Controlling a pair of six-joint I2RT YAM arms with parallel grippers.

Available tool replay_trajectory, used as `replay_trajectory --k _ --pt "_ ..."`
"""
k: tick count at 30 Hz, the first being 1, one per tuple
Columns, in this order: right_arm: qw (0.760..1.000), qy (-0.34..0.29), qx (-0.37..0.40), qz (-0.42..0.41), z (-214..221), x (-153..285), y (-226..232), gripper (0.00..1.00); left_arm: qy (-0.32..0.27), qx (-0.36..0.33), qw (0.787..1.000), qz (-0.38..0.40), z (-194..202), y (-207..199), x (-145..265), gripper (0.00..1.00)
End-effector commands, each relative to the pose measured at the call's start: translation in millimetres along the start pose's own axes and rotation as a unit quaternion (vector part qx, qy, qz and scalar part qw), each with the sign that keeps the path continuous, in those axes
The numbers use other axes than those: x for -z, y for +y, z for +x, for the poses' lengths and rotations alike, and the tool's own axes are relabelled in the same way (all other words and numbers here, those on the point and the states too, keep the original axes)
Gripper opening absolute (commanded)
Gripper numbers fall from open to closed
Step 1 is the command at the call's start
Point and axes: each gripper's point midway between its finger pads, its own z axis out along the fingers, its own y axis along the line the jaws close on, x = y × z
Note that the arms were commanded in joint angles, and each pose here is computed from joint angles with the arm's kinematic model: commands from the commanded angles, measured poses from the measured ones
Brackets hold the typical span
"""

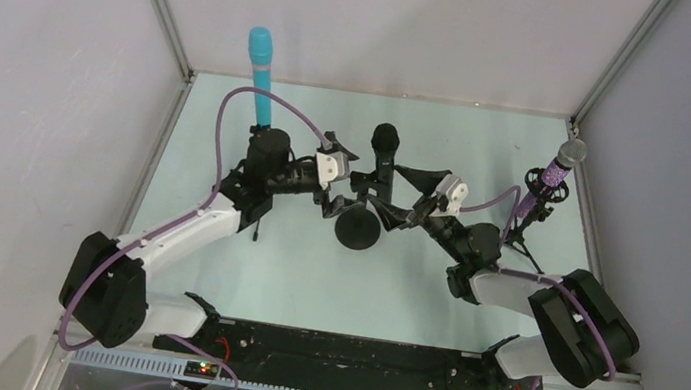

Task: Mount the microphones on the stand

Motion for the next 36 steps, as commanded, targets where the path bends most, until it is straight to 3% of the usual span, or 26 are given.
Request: replay_trajectory --k 1,10,22,30,36 --pt "0.999 -0.050 0.010 -0.008 -35.0 -9.0 3.1 0.90 -0.029 -0.020 0.999 -0.039 -20.5 7.7 8.9 1.00" --pt "0.998 -0.064 -0.010 -0.010 -48.0 -6.1 7.0 0.98 -0.040 0.003 0.995 -0.092 -21.9 8.7 25.9 1.00" --pt "0.996 -0.076 -0.045 -0.007 -63.4 9.9 14.8 0.99 -0.047 0.120 0.982 -0.141 -3.5 -2.4 40.3 1.00" --pt "0.998 -0.043 -0.047 0.009 -67.8 24.6 15.9 0.99 -0.039 0.203 0.967 -0.152 16.9 -9.8 38.0 0.99" --pt "0.999 -0.013 -0.040 0.031 -67.0 41.3 14.6 1.00 -0.031 0.220 0.963 -0.153 27.9 -10.1 32.9 0.98"
